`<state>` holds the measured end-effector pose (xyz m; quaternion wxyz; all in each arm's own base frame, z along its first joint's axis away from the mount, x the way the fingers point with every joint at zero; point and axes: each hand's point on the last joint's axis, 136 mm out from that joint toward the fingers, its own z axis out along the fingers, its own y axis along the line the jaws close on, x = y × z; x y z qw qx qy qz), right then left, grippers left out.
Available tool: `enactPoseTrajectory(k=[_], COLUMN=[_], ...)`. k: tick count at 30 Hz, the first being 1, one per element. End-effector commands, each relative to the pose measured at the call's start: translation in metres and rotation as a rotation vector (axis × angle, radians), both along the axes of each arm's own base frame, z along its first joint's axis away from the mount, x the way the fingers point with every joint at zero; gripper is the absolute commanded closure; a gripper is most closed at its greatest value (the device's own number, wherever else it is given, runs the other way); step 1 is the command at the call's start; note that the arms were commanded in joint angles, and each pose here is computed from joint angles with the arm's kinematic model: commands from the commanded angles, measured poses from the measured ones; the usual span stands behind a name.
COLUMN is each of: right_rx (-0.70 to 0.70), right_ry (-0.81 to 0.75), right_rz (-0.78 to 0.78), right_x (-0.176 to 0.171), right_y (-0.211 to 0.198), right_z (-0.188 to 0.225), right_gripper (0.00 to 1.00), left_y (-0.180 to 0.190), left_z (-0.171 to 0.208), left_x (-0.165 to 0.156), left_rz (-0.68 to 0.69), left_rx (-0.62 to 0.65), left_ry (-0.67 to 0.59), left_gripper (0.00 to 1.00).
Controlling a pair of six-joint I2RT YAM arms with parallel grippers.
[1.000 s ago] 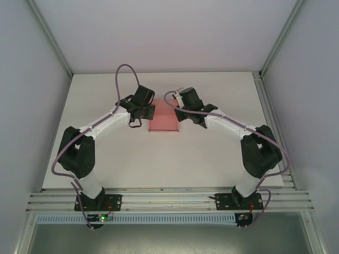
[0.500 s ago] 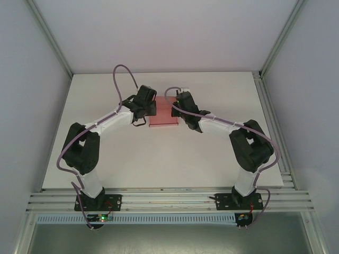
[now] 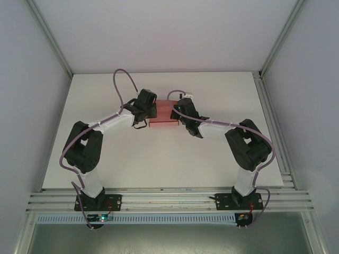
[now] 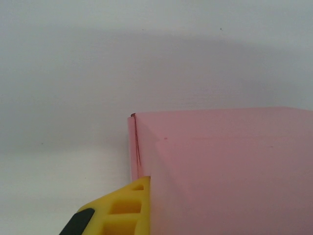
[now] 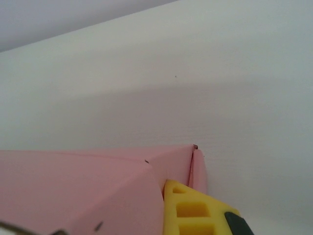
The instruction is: Assemble paper box
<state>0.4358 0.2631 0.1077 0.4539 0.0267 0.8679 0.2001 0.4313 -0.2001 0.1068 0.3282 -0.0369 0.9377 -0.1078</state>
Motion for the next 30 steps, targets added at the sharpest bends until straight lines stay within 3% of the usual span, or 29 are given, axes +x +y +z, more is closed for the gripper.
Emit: enactPoseTrajectory(k=[1,5,10,15,18,20,21,22,23,30], right_rx=[-0.039,-0.228,-0.279,-0.329,-0.349,-0.35,-0.352,-0.355,-0.362,-0.386], right_ry=[0.001,-0.03,-0.036,-0.058,-0.059,-0.062,-0.056,-0.053,-0.049,-0.057], right_rz=[0.207,0.257,0.275,0.254,0.242,0.241,0.236,0.239,0.237,0.263], right_x=[-0.031,-0.056,-0.079,-0.086,-0.091,-0.094,-0.096,-0.097,-0.098,-0.108], right_y=[0.044,0.026,0.007,0.001,-0.003,-0.005,-0.008,-0.008,-0.009,-0.005], right_z=[-0.007,-0.03,-0.046,-0.05,-0.056,-0.059,-0.062,-0.063,-0.066,-0.07], right_gripper=[0.98,0.98,0.99,1.0,1.0,1.0,1.0,1.0,1.0,1.0], left_y=[-0.014,-0.01,-0.009,-0.01,-0.001,0.005,0.008,0.011,0.013,0.029], left_z=[-0.016,-0.038,-0.041,-0.016,-0.005,0.001,0.005,0.01,0.015,0.063], left_x=[-0.019,-0.043,-0.072,-0.085,-0.093,-0.102,-0.106,-0.11,-0.114,-0.124], left_rz=[-0.061,-0.119,-0.173,-0.192,-0.169,-0.167,-0.164,-0.162,-0.158,-0.046], left_rx=[-0.079,-0.073,-0.12,-0.174,-0.145,-0.133,-0.133,-0.133,-0.136,-0.192], left_ry=[0.062,0.097,0.1,0.063,0.077,0.086,0.088,0.084,0.08,0.036], left_gripper=[0.99,0.95,0.83,0.58,0.34,0.28,0.19,0.04,0.0,0.0])
